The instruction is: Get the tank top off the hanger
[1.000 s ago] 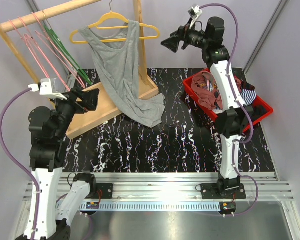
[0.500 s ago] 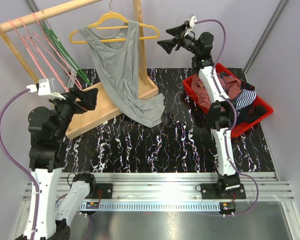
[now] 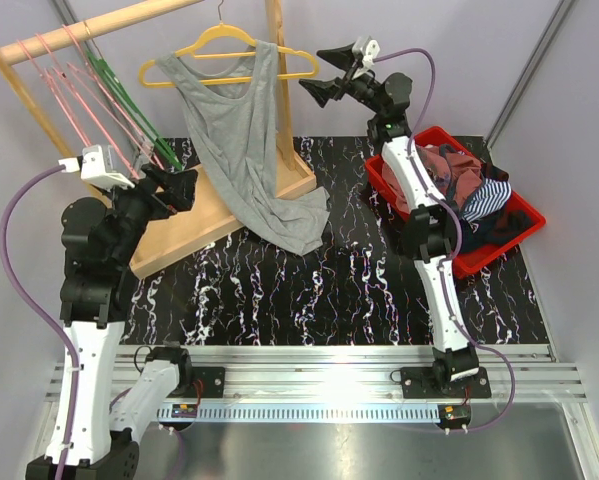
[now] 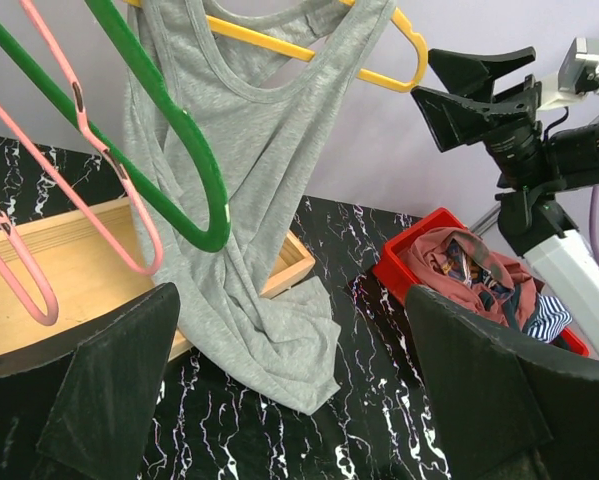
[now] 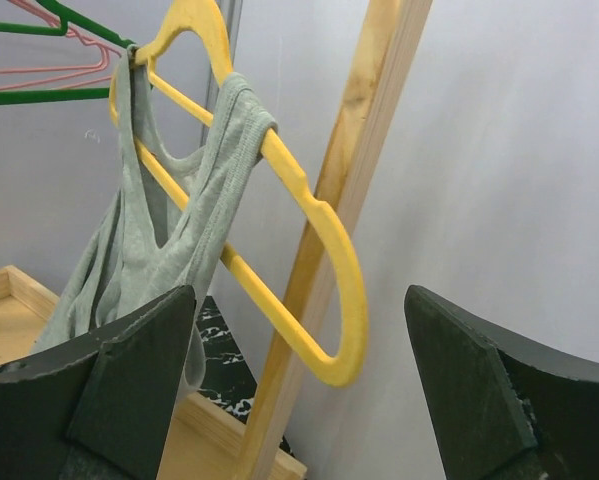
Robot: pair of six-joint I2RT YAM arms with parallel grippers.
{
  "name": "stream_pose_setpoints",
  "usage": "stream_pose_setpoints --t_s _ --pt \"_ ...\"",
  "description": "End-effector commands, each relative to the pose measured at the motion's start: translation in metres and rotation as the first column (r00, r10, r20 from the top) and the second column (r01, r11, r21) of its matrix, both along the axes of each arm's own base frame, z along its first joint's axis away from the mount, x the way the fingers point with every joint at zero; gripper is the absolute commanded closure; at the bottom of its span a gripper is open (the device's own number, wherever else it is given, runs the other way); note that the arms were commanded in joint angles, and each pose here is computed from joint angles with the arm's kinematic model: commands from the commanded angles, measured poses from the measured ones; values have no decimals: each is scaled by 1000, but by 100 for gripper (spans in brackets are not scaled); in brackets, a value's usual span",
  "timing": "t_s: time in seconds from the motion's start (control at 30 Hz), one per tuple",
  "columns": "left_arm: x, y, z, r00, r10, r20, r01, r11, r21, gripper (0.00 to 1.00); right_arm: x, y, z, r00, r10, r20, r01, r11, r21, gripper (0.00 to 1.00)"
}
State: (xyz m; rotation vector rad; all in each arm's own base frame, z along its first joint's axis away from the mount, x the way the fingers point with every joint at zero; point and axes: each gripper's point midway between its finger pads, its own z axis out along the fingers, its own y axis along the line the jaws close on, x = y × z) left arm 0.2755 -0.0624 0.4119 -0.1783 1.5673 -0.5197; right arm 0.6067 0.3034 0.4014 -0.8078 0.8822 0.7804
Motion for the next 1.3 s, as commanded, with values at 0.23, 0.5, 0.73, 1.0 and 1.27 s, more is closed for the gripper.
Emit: stream_pose_setpoints --t_s 0.23,0.5,0.73,1.0,1.27 --pt "-4 4 26 998 27 49 -25 999 -48 1 6 12 8 991 -80 104 75 996 55 14" --pt "-4 2 29 999 21 50 -18 998 -54 1 -16 19 16 992 11 128 -14 1000 20 31" --pt "-8 3 26 998 22 54 -19 998 -57 1 -30 21 21 990 67 121 -68 998 12 56" --pt "-14 4 24 998 25 59 -22 998 -63 1 -42 19 38 988 77 131 -83 996 44 99" --pt "-15 4 24 998 27 65 -23 998 -65 1 -49 19 50 988 80 130 -89 994 67 95"
